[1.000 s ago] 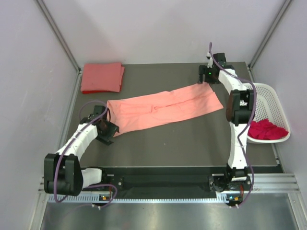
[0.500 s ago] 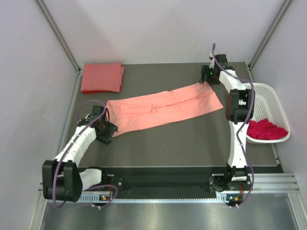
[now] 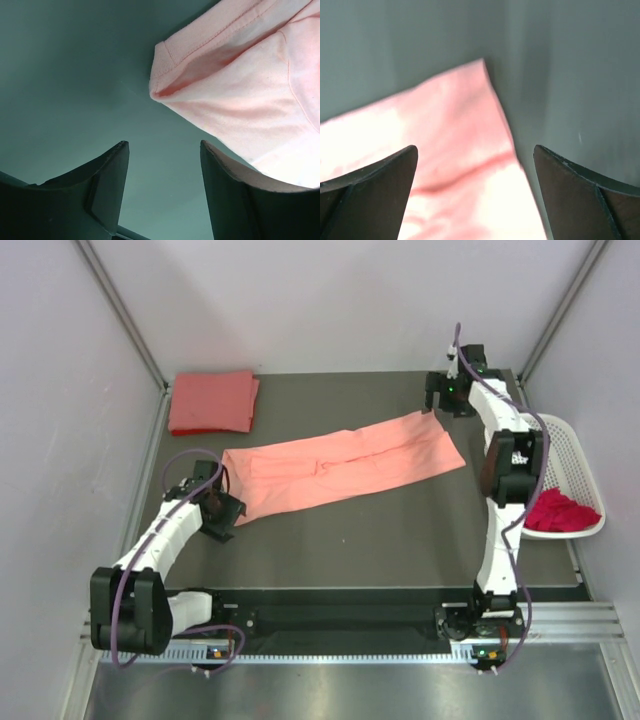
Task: Fold and stack the t-shirts
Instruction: Fold the tshirt
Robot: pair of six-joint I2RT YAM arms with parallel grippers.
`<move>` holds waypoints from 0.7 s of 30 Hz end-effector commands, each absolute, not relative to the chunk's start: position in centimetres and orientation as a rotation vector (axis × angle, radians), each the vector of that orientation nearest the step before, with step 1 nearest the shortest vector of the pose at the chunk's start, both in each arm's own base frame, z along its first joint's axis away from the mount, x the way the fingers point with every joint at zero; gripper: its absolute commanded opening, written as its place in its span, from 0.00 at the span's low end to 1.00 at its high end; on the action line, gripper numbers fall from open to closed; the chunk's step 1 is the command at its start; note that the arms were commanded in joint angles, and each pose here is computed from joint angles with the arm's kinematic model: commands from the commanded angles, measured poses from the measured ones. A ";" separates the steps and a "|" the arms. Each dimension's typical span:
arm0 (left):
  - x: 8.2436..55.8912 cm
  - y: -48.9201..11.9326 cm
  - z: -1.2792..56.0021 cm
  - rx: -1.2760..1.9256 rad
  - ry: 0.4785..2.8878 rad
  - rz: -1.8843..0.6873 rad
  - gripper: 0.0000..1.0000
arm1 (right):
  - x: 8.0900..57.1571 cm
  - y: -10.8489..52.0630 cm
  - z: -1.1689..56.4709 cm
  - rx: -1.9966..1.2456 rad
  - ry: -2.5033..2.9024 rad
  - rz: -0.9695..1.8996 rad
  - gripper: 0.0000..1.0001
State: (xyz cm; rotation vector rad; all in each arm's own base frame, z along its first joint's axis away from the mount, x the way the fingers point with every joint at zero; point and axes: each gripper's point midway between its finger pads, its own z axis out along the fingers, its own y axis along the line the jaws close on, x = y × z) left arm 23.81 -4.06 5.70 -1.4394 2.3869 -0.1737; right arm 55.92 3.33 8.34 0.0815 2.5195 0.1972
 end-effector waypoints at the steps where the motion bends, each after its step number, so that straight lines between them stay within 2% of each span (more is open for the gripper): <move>1: 24.5 -3.2 6.3 -1.437 2.341 -0.133 0.65 | 53.4 2.7 15.0 0.092 2.439 0.185 1.00; 7: 26.1 -2.2 5.9 -1.413 2.247 -0.121 0.62 | 51.0 4.4 15.7 0.081 2.457 0.247 1.00; 8: 26.9 -2.3 5.8 -1.402 2.237 -0.132 0.62 | 50.7 4.6 15.7 0.083 2.462 0.252 0.98; 9: 27.5 -2.4 5.8 -1.380 2.243 -0.142 0.61 | 50.3 4.8 15.8 0.076 2.466 0.262 0.93; 13: 28.2 -3.0 5.1 -1.380 2.290 -0.149 0.58 | 49.2 4.2 15.8 0.125 2.478 0.230 0.87; 21: 26.7 -2.6 4.1 -1.406 2.284 -0.123 0.55 | 48.7 4.8 17.0 0.122 2.462 0.279 0.81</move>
